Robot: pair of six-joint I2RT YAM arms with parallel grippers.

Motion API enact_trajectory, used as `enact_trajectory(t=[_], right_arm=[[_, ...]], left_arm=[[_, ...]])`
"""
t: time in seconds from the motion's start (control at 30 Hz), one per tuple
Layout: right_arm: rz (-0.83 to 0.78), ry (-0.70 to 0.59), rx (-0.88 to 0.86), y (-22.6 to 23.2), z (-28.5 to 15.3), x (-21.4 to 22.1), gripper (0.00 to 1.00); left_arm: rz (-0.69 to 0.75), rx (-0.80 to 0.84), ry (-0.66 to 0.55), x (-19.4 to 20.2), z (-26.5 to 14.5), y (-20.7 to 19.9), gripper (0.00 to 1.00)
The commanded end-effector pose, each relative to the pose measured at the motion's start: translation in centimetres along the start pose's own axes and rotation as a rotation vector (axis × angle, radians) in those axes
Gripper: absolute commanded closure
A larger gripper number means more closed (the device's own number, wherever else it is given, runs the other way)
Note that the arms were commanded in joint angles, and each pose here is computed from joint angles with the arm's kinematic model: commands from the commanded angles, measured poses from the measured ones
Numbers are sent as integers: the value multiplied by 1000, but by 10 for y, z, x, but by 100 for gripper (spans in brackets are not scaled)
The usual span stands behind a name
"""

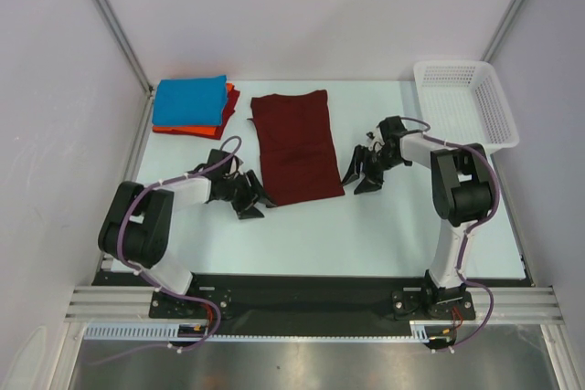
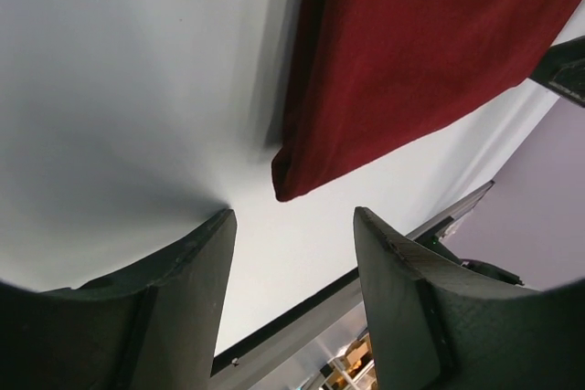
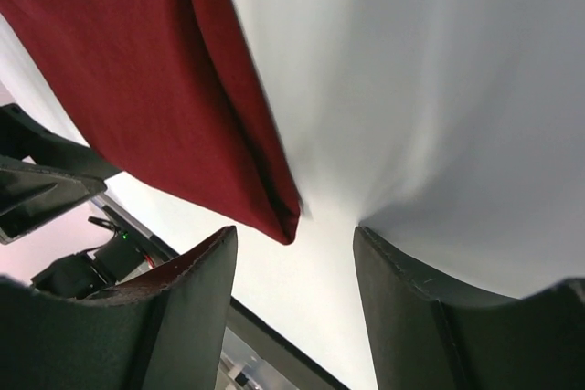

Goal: Fold and stack the t-shirts
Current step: Fold the tshirt

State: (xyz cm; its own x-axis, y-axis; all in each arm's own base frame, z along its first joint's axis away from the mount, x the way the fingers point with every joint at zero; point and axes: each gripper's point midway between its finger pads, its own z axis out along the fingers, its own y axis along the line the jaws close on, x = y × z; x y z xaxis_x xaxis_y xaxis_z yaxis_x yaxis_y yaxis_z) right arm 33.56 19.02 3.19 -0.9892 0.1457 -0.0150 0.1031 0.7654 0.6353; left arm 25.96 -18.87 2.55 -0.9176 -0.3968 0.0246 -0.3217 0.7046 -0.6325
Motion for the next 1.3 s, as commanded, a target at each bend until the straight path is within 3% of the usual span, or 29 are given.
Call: enact_trajectory(t=[0.0,0.47,0.73,0.9,1.0,1.27], right_arm=[[-21,26,-32,9,7,8,41],[8,51,-60,9,31,11,51],[15,55,-44,4,35,11,55],[26,47,-42,0,38,10,74],[27,53,-38,4,35,14,97],[-51,83,7,27,6,75,100]], left_arm=[[-21,-80,-48,-10,10,20,39],[-29,-113,-96,-35,22,23,53],[-14,-95,-64,-27,24,23,79],[26,-128,-62,-26,19,28,97],[45,-140,-60,-24,17,30,100],[149,-154,-83,15,-15,26,100]])
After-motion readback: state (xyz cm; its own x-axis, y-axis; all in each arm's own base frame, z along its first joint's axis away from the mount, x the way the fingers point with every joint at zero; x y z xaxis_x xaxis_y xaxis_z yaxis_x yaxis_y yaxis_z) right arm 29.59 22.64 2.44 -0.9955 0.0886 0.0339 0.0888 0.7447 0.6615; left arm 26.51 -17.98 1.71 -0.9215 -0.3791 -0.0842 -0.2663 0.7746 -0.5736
